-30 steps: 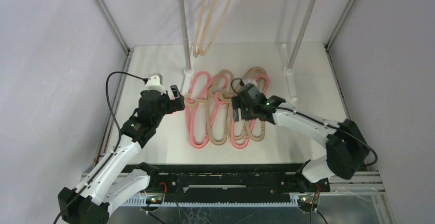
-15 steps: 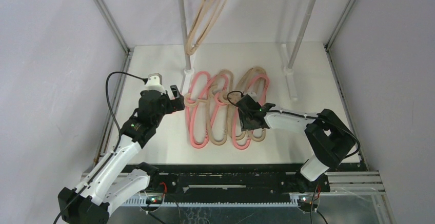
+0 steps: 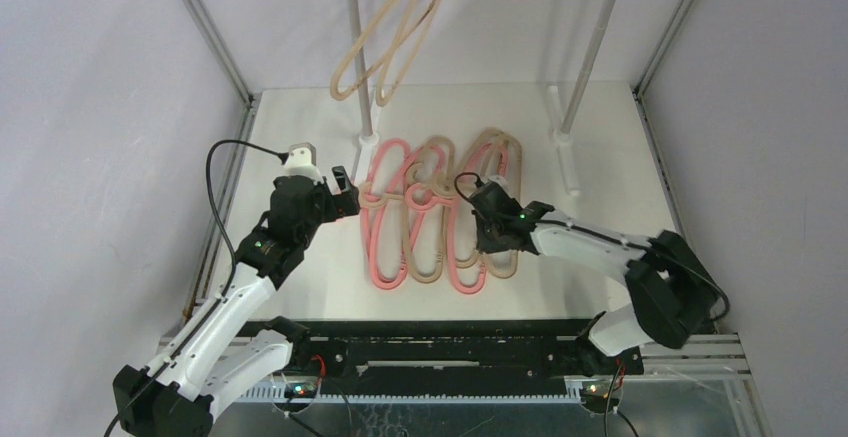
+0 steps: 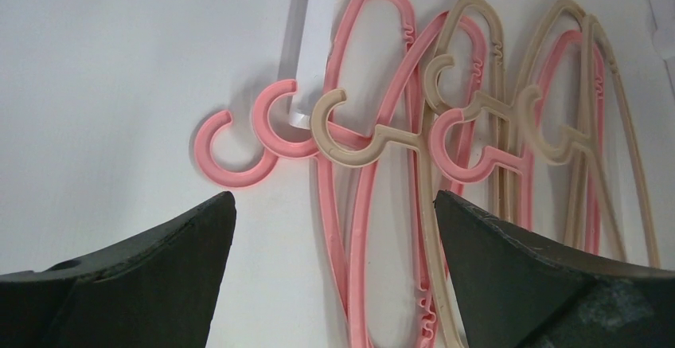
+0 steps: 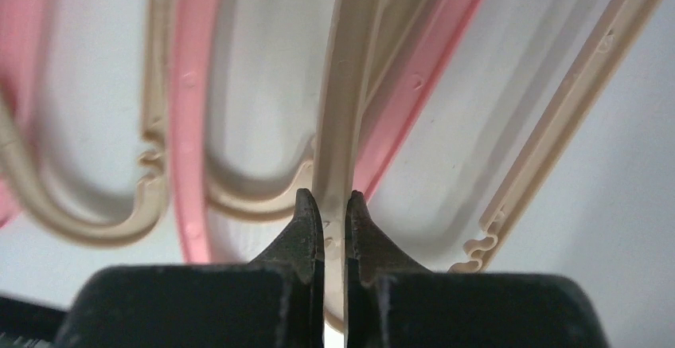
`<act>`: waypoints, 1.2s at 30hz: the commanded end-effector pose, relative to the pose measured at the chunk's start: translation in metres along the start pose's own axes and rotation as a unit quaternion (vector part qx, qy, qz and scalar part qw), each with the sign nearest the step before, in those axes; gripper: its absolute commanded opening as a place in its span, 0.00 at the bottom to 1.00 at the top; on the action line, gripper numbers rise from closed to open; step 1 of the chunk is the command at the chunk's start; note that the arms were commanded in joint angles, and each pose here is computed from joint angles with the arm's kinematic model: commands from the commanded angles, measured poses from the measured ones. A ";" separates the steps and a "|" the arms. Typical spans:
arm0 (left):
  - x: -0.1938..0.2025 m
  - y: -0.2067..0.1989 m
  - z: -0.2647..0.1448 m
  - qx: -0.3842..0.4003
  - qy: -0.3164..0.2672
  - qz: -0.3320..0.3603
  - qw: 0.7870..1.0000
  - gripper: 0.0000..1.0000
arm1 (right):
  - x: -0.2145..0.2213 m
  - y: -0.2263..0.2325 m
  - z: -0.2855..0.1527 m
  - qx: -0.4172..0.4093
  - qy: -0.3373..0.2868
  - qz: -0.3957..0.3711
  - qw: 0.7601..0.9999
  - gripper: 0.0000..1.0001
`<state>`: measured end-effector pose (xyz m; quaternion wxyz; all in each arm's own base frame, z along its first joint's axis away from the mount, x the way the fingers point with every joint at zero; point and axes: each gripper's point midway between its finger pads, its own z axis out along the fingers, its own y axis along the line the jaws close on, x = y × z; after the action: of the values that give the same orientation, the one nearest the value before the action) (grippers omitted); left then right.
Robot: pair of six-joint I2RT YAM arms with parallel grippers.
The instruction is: Organize the hangers
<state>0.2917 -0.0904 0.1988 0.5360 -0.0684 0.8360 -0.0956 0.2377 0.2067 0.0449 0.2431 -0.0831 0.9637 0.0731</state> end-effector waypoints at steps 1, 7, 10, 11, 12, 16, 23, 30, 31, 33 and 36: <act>-0.006 0.000 -0.004 -0.001 -0.013 -0.005 1.000 1.00 | -0.030 0.027 -0.060 -0.090 -0.054 0.013 0.994 0.00; -0.007 0.000 -0.006 0.002 -0.017 -0.008 1.000 0.99 | -0.076 0.028 -0.131 -0.176 -0.137 0.060 0.973 0.00; -0.009 -0.001 -0.007 0.005 -0.018 -0.008 1.000 0.99 | -0.108 0.034 -0.163 -0.258 -0.181 0.099 0.944 0.00; -0.009 -0.001 -0.008 0.005 -0.018 -0.008 1.000 0.99 | -0.120 0.037 -0.174 -0.285 -0.197 0.105 0.932 0.00; -0.009 -0.001 -0.008 0.005 -0.019 -0.009 1.000 0.99 | -0.133 0.037 -0.184 -0.302 -0.214 0.113 0.922 0.00; -0.008 0.000 -0.009 0.005 -0.019 -0.009 1.000 0.99 | -0.183 0.049 -0.227 -0.362 -0.285 0.111 0.881 0.00; -0.006 0.000 -0.011 0.008 -0.020 -0.012 1.000 0.99 | -0.260 0.078 -0.306 -0.473 -0.356 0.096 0.800 0.00; -0.007 -0.002 -0.012 0.013 -0.021 -0.015 1.000 1.00 | -0.320 0.079 -0.320 -0.471 -0.404 0.113 0.776 0.00; -0.007 -0.002 -0.012 0.013 -0.021 -0.015 1.000 1.00 | -0.326 0.079 -0.316 -0.467 -0.406 0.119 0.777 0.00; -0.007 -0.002 -0.013 0.015 -0.021 -0.014 1.000 1.00 | -0.340 0.076 -0.306 -0.460 -0.408 0.135 0.777 0.00; -0.005 -0.001 -0.012 0.013 -0.020 -0.013 1.000 0.99 | -0.355 0.076 -0.293 -0.470 -0.403 0.158 0.769 0.00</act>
<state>0.2847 -0.0875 0.2098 0.5485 -0.0707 0.8267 -0.1032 0.3802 0.2766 0.4353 0.4803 -0.0071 0.6794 0.5546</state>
